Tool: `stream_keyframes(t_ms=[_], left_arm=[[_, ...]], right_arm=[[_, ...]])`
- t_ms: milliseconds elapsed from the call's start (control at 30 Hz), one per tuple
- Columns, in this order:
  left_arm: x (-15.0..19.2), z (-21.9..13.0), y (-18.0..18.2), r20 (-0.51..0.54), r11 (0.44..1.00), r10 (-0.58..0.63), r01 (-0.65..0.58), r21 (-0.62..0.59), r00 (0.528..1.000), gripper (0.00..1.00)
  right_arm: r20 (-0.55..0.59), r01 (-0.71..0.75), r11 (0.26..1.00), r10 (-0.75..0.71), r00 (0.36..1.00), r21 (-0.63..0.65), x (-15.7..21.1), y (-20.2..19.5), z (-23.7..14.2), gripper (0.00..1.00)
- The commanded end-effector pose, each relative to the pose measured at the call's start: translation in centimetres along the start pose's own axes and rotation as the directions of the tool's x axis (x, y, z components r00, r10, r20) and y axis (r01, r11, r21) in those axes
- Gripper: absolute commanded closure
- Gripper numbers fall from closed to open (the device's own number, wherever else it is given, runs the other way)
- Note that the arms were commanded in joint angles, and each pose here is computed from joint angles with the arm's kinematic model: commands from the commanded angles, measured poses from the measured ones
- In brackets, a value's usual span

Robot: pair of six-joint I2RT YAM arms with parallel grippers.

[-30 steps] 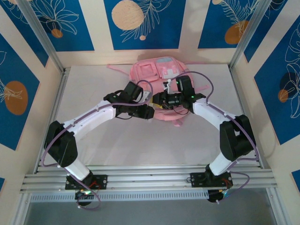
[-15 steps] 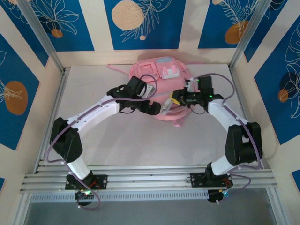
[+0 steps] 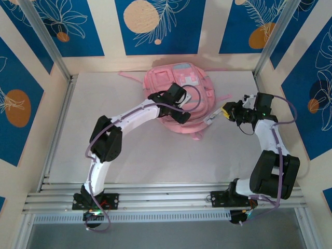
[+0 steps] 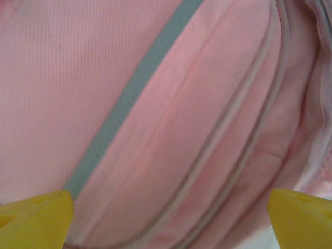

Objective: Pack the student bag
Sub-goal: Open the student bag at the center of the table.

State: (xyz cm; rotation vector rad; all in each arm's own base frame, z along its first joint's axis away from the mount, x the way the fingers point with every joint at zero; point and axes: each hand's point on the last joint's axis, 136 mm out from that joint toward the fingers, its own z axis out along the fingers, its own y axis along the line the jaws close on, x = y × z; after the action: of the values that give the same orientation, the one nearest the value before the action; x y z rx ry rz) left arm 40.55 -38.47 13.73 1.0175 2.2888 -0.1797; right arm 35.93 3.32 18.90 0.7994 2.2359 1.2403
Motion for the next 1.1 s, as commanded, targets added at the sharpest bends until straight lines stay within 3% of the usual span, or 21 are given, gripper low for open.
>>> stream_keyframes(t_ms=[0, 233, 300, 433, 533, 600, 767, 900, 1067], left_arm=[[-0.7, 0.9, 0.3, -0.009, 0.989, 0.131, -0.131, -0.068, 0.991, 0.05], [0.1, 3.2, 1.3, -0.049, 0.97, 0.197, -0.202, -0.138, 0.979, 0.05], [-0.2, 3.4, 1.9, -0.047, 0.962, 0.206, -0.211, -0.173, 0.978, 0.11], [-1.1, 3.3, 2.2, -0.008, 0.97, 0.17, -0.169, -0.176, 0.985, 0.42], [-1.5, 2.5, 1.3, 0.008, 0.986, 0.129, -0.128, -0.109, 0.992, 0.82], [-2.0, 1.5, 0.7, 0.02, 0.995, 0.085, -0.084, -0.061, 0.996, 1.0], [-4.3, -2.4, -0.8, 0.082, 0.99, -0.093, 0.083, 0.112, 0.992, 1.0], [-6.4, -5.1, -1.4, 0.094, 0.934, -0.272, 0.239, 0.264, 0.958, 1.0], [-8.1, -7.5, -3.2, 0.073, 0.849, -0.397, 0.336, 0.408, 0.915, 1.0]], right_arm=[[-0.022, 0.015, 0.999, -0.016, 1.0, -0.044, 0.8, 1.3, -1.0, 0.81], [-0.022, 0.016, 0.998, -0.017, 1.0, -0.058, 0.6, 1.7, -1.2, 0.81], [-0.026, 0.014, 0.998, -0.016, 1.0, -0.062, 0.7, 1.7, -1.2, 0.81], [-0.032, 0.009, 0.998, -0.011, 0.999, -0.067, 0.9, 1.7, -1.1, 0.83], [-0.035, 0.002, 0.998, -0.004, 0.999, -0.064, 1.2, 1.6, -0.9, 0.83], [-0.042, -0.002, 0.998, -0.001, 0.999, -0.06, 1.6, 1.5, -0.4, 0.83], [-0.043, 0.006, 0.998, -0.008, 0.999, -0.056, 2.3, 2.2, 1.7, 0.83], [-0.021, -0.017, 0.998, 0.016, 1.0, -0.065, 2.1, 3.2, 3.7, 0.84], [0.021, -0.039, 0.996, 0.041, 0.999, -0.079, 1.6, 4.2, 5.3, 0.84]])
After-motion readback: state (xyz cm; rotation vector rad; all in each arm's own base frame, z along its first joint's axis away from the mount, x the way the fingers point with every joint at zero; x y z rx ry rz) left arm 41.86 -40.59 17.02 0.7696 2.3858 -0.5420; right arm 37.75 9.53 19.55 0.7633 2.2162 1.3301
